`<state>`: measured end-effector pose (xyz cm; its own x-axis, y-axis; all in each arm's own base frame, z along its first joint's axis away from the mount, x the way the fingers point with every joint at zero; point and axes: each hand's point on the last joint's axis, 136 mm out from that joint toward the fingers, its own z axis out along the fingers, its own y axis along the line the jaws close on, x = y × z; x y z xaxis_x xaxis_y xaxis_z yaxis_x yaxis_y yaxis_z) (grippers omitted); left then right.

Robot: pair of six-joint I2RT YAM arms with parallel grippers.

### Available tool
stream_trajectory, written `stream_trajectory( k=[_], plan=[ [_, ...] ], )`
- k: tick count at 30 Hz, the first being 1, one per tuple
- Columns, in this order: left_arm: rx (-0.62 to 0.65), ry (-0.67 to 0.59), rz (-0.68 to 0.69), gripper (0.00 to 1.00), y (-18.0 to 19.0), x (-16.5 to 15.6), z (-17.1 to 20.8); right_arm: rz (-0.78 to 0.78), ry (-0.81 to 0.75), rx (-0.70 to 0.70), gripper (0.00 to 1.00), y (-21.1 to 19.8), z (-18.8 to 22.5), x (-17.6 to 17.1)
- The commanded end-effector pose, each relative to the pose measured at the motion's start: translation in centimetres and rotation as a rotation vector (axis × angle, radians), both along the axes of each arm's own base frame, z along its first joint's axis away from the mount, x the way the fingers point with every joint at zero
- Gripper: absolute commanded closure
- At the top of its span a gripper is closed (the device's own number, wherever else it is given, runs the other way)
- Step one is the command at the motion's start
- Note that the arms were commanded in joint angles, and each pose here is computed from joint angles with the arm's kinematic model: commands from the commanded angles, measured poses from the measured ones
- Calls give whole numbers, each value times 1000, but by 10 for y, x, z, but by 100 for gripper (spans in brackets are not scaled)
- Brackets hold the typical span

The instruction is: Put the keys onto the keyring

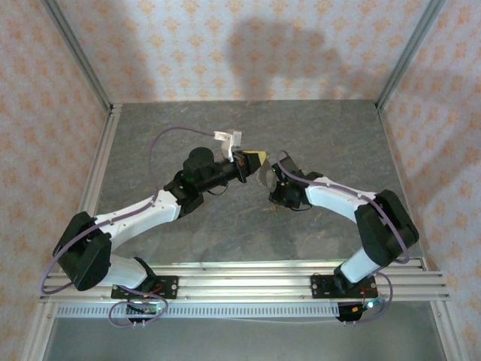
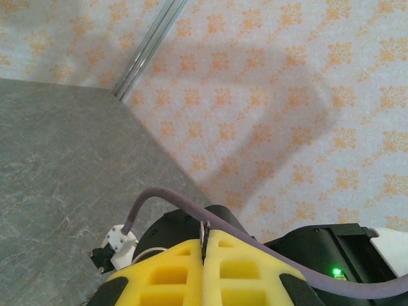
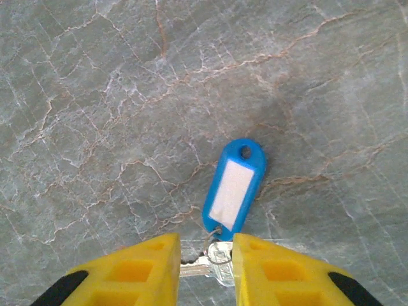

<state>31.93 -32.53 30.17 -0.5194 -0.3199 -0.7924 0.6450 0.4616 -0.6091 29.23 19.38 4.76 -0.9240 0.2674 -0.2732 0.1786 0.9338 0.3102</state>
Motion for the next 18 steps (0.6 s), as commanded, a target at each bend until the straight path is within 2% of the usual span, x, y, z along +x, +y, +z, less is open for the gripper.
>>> stream_trajectory(
  k=[1, 18],
  plan=[
    [-35, -75, 5, 100, 0, -4, 32, 6, 21, -79, 73, -6, -6, -1],
    [-32, -78, 12, 100, 2, -4, 30, 39, 48, -202, 79, -5, -22, 3]
  ],
)
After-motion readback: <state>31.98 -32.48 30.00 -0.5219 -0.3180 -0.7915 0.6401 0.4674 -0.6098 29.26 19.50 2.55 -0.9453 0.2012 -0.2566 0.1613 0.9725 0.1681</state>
